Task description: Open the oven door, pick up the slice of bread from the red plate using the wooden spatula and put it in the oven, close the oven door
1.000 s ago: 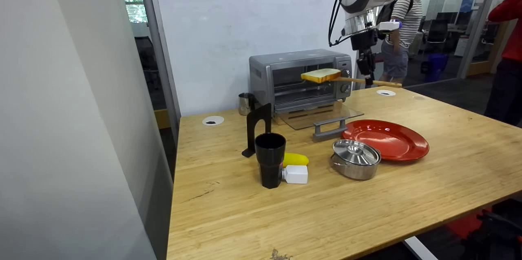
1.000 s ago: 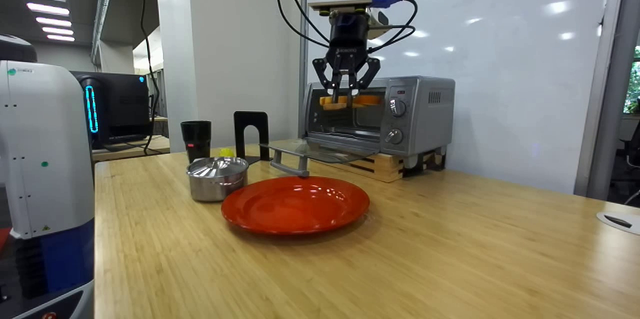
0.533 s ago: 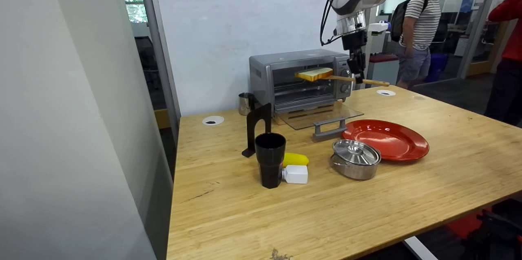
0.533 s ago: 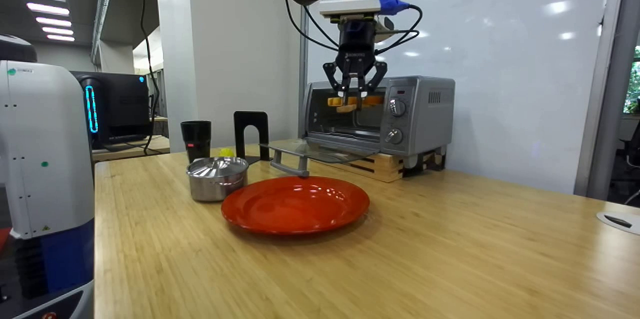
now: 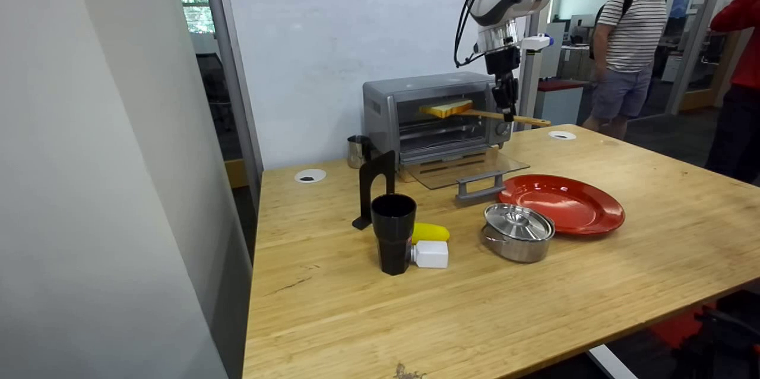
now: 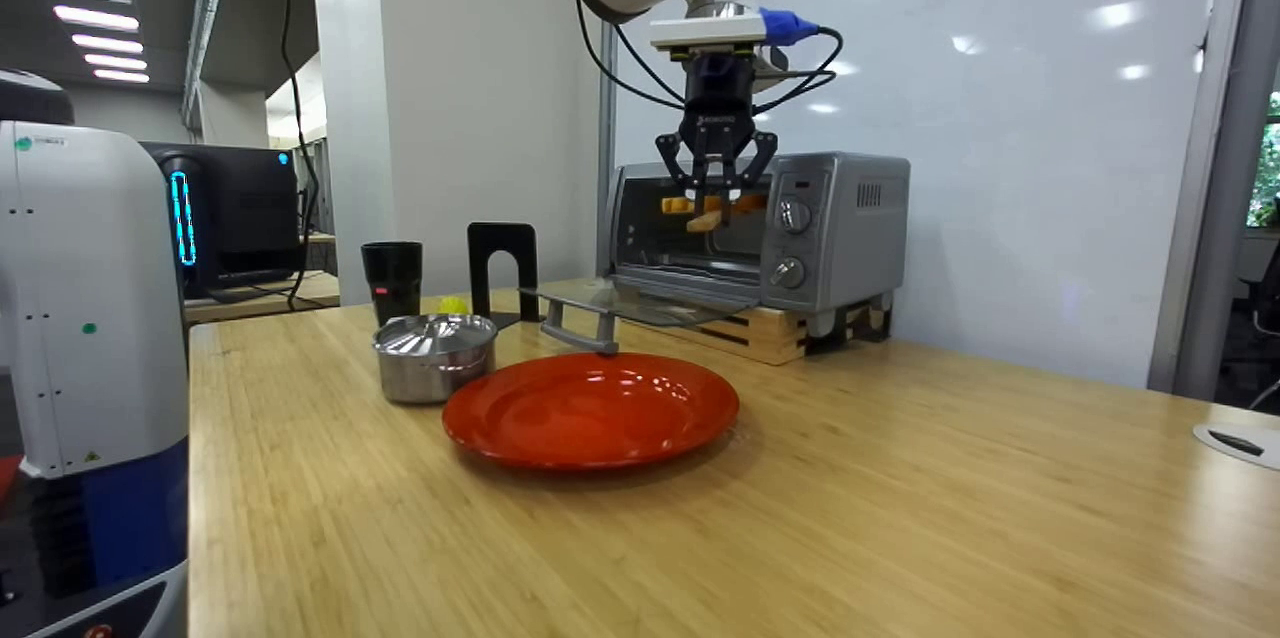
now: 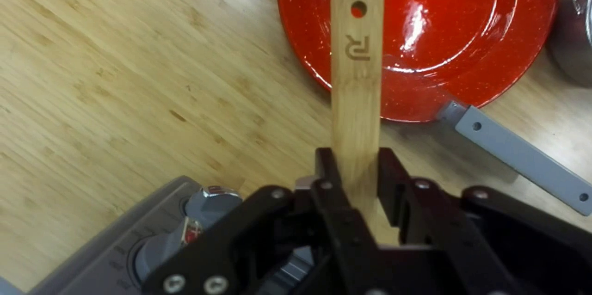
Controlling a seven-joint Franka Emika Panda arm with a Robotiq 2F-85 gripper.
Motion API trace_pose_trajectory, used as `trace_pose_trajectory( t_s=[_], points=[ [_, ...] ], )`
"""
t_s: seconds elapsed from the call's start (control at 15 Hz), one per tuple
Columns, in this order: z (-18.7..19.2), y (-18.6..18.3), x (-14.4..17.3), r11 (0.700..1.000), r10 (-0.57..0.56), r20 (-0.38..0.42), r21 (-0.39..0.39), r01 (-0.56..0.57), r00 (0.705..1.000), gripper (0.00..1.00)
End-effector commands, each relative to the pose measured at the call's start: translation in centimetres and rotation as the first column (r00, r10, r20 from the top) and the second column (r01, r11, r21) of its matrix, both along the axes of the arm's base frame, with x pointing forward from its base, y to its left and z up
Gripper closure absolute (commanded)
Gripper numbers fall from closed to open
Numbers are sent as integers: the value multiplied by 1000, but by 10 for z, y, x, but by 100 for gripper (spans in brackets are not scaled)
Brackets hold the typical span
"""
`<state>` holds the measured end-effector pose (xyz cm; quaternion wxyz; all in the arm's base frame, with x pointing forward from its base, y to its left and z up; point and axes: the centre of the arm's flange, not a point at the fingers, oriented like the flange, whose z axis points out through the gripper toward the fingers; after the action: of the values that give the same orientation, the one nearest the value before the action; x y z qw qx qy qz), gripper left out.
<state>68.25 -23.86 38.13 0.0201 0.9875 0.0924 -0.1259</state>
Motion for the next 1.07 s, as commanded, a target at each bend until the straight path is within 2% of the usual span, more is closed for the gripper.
trace_pose_trajectory(
  t_s=[0.0,0.4,0.6,1.0],
  points=[
    [14,-9,31,1000,12,21,24,-13,1000,94],
    [24,-3,35,1000,24,42,18,-25,999,94],
    [40,5,30,999,33,64,14,-34,997,94],
    [134,43,4,995,87,109,30,-91,990,94]
  ],
)
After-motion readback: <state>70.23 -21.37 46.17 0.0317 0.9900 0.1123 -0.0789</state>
